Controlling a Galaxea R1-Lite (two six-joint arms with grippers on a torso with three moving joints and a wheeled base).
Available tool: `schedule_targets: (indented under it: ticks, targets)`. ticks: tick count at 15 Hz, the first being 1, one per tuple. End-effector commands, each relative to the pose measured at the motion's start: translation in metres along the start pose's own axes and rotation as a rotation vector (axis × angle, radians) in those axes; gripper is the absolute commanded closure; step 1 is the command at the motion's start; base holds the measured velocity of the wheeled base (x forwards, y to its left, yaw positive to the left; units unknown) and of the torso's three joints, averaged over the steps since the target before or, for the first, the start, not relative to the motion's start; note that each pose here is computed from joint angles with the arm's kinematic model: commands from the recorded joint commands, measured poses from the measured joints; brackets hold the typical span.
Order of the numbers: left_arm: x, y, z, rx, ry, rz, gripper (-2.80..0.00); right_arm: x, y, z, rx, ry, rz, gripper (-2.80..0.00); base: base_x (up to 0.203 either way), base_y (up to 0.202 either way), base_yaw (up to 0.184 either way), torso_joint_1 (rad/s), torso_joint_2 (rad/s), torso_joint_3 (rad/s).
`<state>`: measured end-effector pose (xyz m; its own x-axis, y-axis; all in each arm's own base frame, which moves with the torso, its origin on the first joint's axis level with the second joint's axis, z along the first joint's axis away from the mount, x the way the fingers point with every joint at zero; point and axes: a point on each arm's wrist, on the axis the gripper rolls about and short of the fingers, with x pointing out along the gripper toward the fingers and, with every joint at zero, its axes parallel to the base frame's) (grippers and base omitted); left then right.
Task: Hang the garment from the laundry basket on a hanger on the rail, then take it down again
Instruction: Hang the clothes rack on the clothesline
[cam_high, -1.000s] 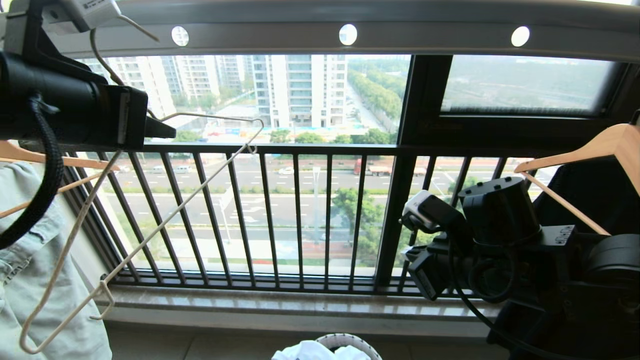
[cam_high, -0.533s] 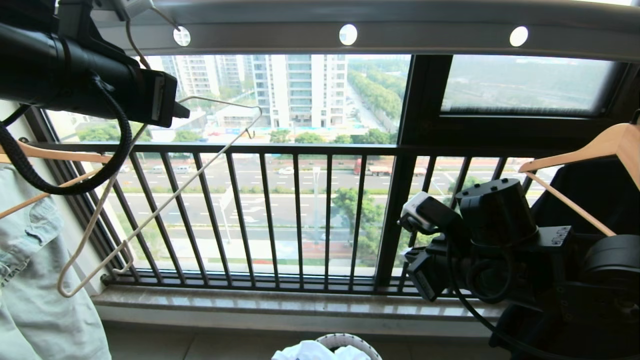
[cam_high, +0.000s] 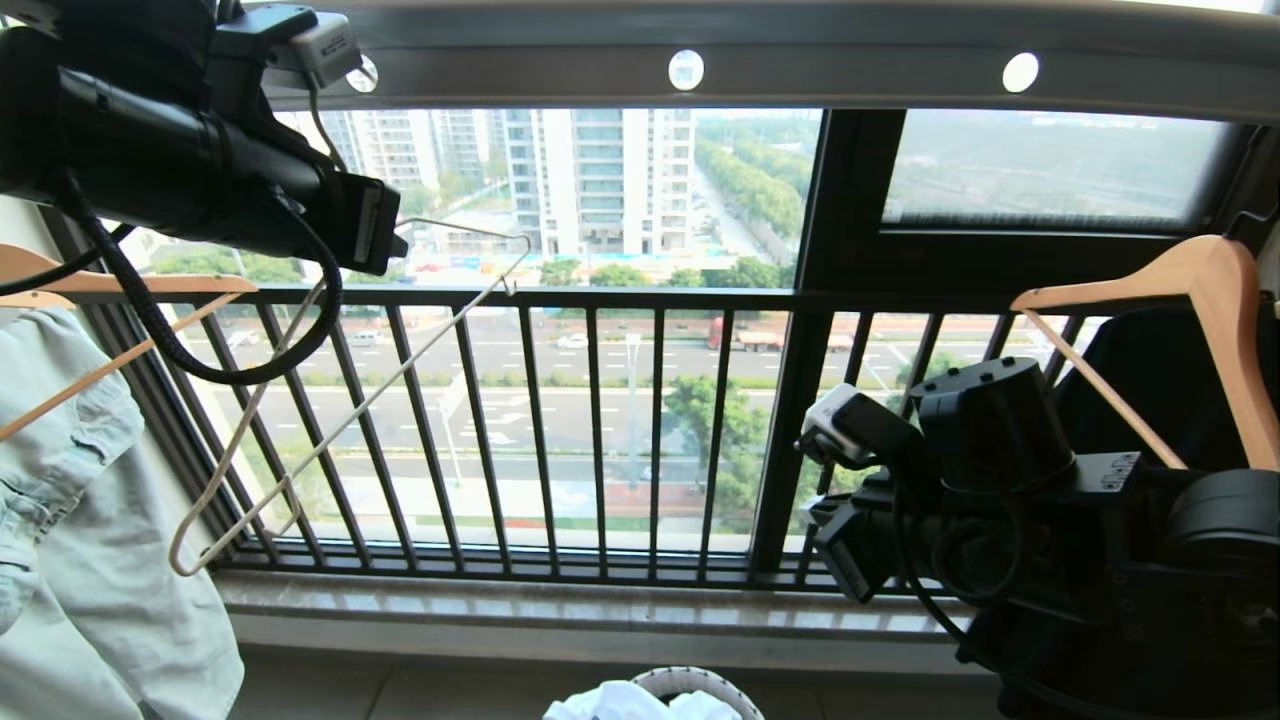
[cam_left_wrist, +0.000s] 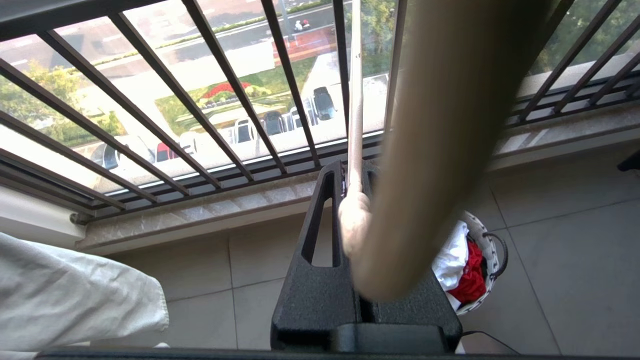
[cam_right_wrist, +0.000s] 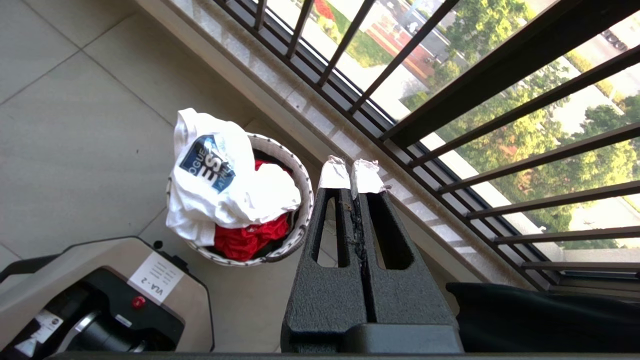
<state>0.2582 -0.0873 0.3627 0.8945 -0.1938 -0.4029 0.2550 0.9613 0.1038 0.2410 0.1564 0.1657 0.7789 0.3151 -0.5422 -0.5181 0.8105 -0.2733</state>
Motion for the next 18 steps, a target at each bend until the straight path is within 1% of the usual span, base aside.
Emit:
schedule_targets:
  ticks: [1,7,11,12,13,15,18]
  targets:
    - [0.007,0.002,0.001,-0.003,0.007,0.011,0.0,0.001,0.0,0.0,-0.003,0.002,0.0,0.0,0.0,0.0,0.0,0.0,0.0,0.0]
    - [0.01,0.002,-0.011,0.001,0.055,0.01,0.0,0.001,0.0,-0.001,-0.005,0.004,0.003,0.0,0.0,0.0,0.0,0.0,0.0,0.0]
    - [0.008,0.002,-0.012,0.002,0.056,0.012,0.0,0.005,0.001,-0.002,-0.007,0.013,0.006,0.0,0.0,0.0,0.0,0.0,0.0,0.0]
    - [0.008,0.003,-0.011,0.001,0.055,0.013,-1.5,0.005,0.001,-0.002,-0.007,0.014,0.005,0.0,0.0,0.0,0.0,0.0,0.0,0.0]
    - [0.008,0.003,-0.011,-0.001,0.053,0.013,-2.8,0.005,0.001,-0.002,-0.007,0.014,0.005,0.0,0.0,0.0,0.0,0.0,0.0,0.0]
    - [0.007,0.003,-0.012,0.0,0.054,0.013,-2.8,0.005,0.001,-0.003,-0.008,0.016,0.005,0.0,0.0,0.0,0.0,0.0,0.0,0.0]
    - [-0.005,0.004,-0.009,-0.003,0.032,0.015,-2.8,0.005,0.002,-0.003,-0.008,0.017,0.005,0.0,0.0,0.0,0.0,0.0,0.0,0.0]
